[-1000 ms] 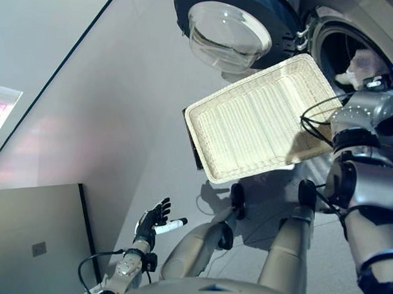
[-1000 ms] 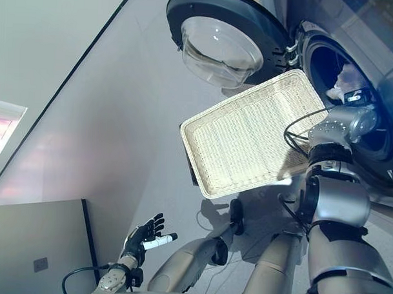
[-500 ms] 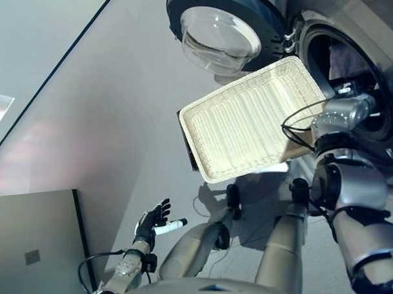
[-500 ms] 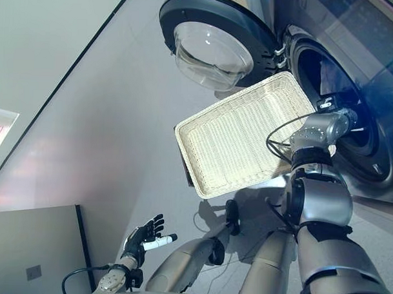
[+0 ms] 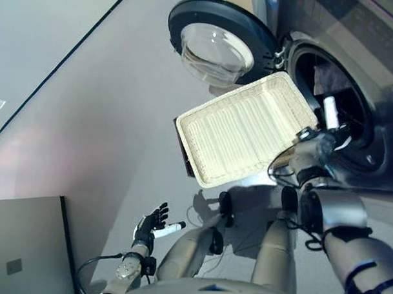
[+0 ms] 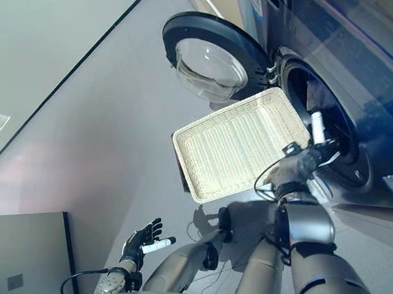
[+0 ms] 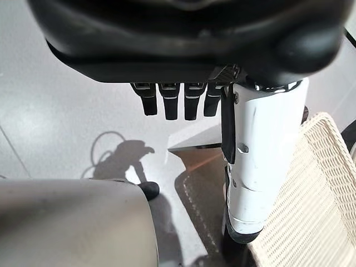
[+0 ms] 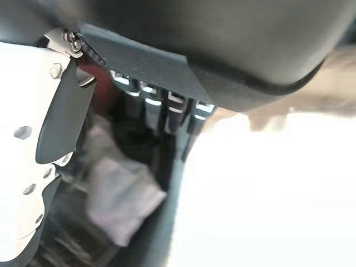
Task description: Pick up the clothes and place them into the washing machine
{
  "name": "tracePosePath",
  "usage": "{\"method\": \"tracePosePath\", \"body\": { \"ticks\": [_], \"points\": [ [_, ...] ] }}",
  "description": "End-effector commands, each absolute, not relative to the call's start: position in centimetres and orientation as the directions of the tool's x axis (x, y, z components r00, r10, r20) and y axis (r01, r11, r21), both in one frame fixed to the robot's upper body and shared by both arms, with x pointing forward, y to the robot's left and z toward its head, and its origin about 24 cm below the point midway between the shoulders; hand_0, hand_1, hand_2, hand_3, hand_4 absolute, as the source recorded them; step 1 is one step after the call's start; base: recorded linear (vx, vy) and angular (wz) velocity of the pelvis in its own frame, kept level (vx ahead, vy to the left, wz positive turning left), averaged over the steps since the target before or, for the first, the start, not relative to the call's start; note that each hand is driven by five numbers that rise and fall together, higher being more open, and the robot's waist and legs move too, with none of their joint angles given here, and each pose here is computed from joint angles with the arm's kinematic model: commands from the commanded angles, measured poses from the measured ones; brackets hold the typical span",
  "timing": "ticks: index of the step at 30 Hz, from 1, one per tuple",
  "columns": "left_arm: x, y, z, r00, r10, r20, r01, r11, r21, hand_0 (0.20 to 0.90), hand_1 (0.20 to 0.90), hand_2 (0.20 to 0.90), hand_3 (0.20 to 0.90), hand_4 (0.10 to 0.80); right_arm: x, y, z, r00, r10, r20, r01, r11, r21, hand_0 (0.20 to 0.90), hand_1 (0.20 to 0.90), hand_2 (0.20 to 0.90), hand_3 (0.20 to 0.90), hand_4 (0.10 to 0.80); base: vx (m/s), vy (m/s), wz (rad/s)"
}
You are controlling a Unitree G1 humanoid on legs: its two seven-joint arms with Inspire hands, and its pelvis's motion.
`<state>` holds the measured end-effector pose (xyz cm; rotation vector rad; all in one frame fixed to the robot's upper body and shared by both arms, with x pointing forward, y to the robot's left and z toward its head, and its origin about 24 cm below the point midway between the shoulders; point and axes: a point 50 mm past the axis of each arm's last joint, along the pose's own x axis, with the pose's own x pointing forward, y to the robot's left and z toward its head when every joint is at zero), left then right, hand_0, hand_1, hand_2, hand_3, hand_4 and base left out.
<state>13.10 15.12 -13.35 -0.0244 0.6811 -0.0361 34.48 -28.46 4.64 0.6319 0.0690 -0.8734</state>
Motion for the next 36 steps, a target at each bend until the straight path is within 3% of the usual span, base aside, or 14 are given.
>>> {"method": "tracePosePath", "body": {
  "ticks": [1,7,15,19,21,25,30,36],
  "points": [
    [13.4,17.6,-13.6,0.765,0.067,-0.64,-0.052,0.998,0.042,0.9,0.9,0.9,0.9,0.8,34.8,-27.5,4.7,0.752,-0.627,-0.204,0.648,0.648,0.399,0.9,0.9,0.9,0.9,0.8,0.067,-0.146,0.12],
    [12.1,18.8,-14.7,0.696,0.116,-0.709,-0.052,0.992,0.111,0.9,0.9,0.9,0.9,0.8,29.1,-27.0,-3.6,0.738,-0.536,-0.41,0.613,0.786,0.076,0.9,0.9,0.9,0.9,0.8,0.066,-0.127,0.17],
    [9.6,21.0,-15.6,0.585,0.183,-0.79,-0.074,0.982,0.172,0.9,0.9,0.9,0.9,0.8,21.6,-26.1,-9.9,0.664,-0.459,-0.591,0.497,0.861,-0.11,0.9,0.9,0.9,0.9,0.8,0.065,-0.071,0.08],
    [7.4,21.9,-16.2,0.496,0.194,-0.846,-0.052,0.98,0.194,0.9,0.9,0.9,0.9,0.8,17.4,-25.4,-12.4,0.627,-0.406,-0.665,0.307,0.913,-0.268,0.9,0.9,0.9,0.9,0.8,0.044,-0.032,0.0],
    [6.2,22.3,-16.5,0.446,0.191,-0.874,-0.039,0.98,0.194,0.9,0.9,0.9,0.9,0.8,13.6,-25.5,-14.0,0.547,-0.396,-0.737,0.179,0.916,-0.359,0.9,0.9,0.9,0.9,0.8,0.013,-0.017,0.0],
    [5.3,22.6,-16.6,0.401,0.19,-0.896,0.008,0.977,0.211,0.9,0.9,0.9,0.9,0.8,9.4,-25.5,-15.3,0.445,-0.396,-0.803,0.098,0.913,-0.396,0.9,0.9,0.9,0.9,0.8,0.012,-0.015,0.01],
    [4.5,22.6,-16.8,0.361,0.18,-0.915,0.06,0.975,0.215,0.9,0.9,0.9,0.9,0.8,4.3,-25.9,-16.1,0.286,-0.422,-0.86,0.108,0.906,-0.409,0.9,0.9,0.9,0.9,0.8,0.024,-0.029,0.05],
    [4.6,22.4,-16.8,0.375,0.17,-0.911,0.09,0.972,0.218,0.9,0.9,0.9,0.9,0.8,1.9,-26.6,-16.1,0.208,-0.447,-0.87,0.129,0.894,-0.429,0.9,0.9,0.9,0.9,0.8,0.032,-0.026,-0.07]
  ]
}}
